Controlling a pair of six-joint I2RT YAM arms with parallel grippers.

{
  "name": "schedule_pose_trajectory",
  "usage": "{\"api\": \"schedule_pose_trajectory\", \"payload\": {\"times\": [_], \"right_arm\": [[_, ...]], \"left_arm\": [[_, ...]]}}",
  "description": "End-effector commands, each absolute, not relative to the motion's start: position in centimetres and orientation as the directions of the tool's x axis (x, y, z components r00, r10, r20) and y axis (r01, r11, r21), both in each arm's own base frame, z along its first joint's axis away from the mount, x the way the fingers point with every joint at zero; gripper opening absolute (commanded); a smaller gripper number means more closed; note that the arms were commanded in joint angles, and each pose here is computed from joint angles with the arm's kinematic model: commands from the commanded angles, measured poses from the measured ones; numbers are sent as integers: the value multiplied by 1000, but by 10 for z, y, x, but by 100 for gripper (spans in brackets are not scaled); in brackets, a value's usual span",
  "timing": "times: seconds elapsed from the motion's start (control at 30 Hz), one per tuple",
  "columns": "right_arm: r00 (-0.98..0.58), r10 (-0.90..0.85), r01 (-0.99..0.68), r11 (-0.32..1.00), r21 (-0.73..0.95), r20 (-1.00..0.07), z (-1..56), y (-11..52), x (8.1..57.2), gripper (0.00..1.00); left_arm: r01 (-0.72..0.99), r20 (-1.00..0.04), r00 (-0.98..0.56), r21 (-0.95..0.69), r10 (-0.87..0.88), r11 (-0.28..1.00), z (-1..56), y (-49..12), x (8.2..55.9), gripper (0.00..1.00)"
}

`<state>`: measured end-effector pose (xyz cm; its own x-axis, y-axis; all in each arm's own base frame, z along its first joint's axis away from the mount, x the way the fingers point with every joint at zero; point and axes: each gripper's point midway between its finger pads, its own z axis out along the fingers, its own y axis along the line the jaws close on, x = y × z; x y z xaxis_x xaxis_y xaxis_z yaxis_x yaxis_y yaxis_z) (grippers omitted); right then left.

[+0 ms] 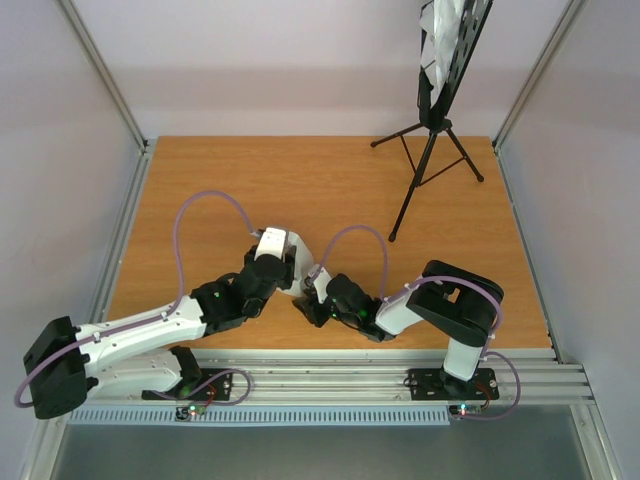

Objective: Pack up the instrument practice props
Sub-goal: Close the cover of the metronome.

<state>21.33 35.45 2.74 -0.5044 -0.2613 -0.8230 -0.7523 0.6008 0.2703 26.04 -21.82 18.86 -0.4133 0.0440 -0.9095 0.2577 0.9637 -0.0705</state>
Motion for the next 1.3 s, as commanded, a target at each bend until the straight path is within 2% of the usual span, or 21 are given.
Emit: {"api": "schedule_pose_trajectory", "payload": {"times": [0.0, 0.5, 1.27], "right_arm": [[-480, -216, -755, 594, 276, -850, 40, 364, 218, 46], [-483, -219, -753, 598, 274, -848, 39, 363, 217, 46], [-486, -230, -756, 594, 274, -843, 36, 364, 215, 46]], "left_arm": [[262, -945, -324, -138, -48, 955, 217, -226, 267, 43], [313, -946, -324, -98, 9, 945, 199, -228, 262, 43], [359, -955, -295, -140, -30, 923, 199, -233, 265, 44]]}}
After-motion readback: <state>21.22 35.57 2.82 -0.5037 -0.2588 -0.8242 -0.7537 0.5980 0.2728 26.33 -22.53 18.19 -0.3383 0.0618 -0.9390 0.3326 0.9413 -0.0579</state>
